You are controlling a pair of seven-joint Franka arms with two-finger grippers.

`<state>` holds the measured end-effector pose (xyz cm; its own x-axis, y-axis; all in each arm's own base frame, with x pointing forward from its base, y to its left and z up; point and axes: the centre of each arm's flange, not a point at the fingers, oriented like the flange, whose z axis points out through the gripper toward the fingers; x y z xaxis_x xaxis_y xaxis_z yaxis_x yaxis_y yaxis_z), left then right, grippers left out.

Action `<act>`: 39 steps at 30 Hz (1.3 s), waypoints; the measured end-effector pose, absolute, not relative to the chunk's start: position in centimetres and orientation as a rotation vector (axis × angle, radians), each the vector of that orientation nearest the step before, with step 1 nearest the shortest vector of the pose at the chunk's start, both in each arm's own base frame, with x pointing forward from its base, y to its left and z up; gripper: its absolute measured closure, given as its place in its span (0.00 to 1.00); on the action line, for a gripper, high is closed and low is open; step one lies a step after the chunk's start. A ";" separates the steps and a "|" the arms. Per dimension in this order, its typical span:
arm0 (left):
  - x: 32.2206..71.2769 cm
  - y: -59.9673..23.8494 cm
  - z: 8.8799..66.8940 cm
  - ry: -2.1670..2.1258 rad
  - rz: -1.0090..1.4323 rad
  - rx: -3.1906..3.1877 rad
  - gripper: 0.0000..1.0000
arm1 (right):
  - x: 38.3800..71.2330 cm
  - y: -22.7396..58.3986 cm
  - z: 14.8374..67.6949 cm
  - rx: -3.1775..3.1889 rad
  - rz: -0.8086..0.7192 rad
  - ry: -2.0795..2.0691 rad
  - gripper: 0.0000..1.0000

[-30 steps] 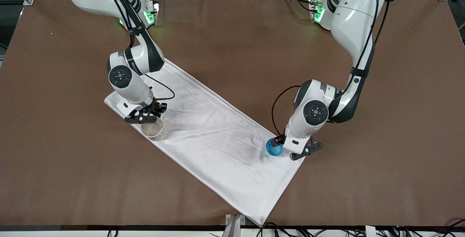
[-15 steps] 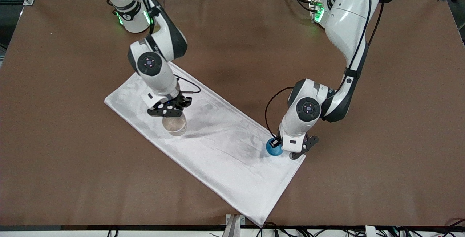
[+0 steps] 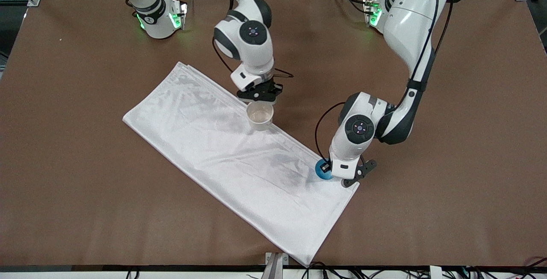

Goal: Place blue cup into white mug on table

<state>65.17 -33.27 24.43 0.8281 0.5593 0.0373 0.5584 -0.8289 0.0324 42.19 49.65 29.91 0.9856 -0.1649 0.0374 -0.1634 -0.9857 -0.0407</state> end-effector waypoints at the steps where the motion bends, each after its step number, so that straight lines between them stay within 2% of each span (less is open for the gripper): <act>1: 65.1 -33.2 24.8 0.904 0.058 3.001 0.96 | 41.5 50.7 29.6 -3.093 -0.063 0.258 0.81; 8: 63.9 -32.6 28.7 0.822 -0.056 3.105 0.96 | 37.2 56.1 25.8 -3.111 -0.050 0.241 0.81; 14: 62.2 -32.9 32.2 0.747 -0.131 3.153 0.96 | 34.8 57.7 24.2 -3.123 -0.041 0.239 0.81; 25: 58.1 -33.5 34.7 0.679 -0.172 3.176 0.96 | 32.5 58.1 22.9 -3.148 -0.019 0.195 0.81; 32: 55.4 -33.3 36.1 0.649 -0.183 3.191 0.96 | 31.7 57.4 22.1 -3.098 -0.057 0.189 0.81; 33: 55.1 -33.2 36.3 0.648 -0.181 3.192 0.96 | 31.6 57.3 22.0 -3.096 -0.058 0.197 0.79; 34: 54.8 -33.1 36.5 0.647 -0.180 3.193 0.96 | 31.5 57.2 21.7 -3.095 -0.057 0.214 0.73; 39: 54.2 -32.8 36.9 0.644 -0.178 3.196 0.96 | 31.4 57.0 21.4 -3.089 -0.058 0.259 0.52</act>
<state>54.24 -32.81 36.89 0.9166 0.3913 -0.0821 0.3778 -0.9149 -0.1423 31.40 56.99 21.37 0.9853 -0.1672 0.0339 -0.1656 -0.9852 -0.0446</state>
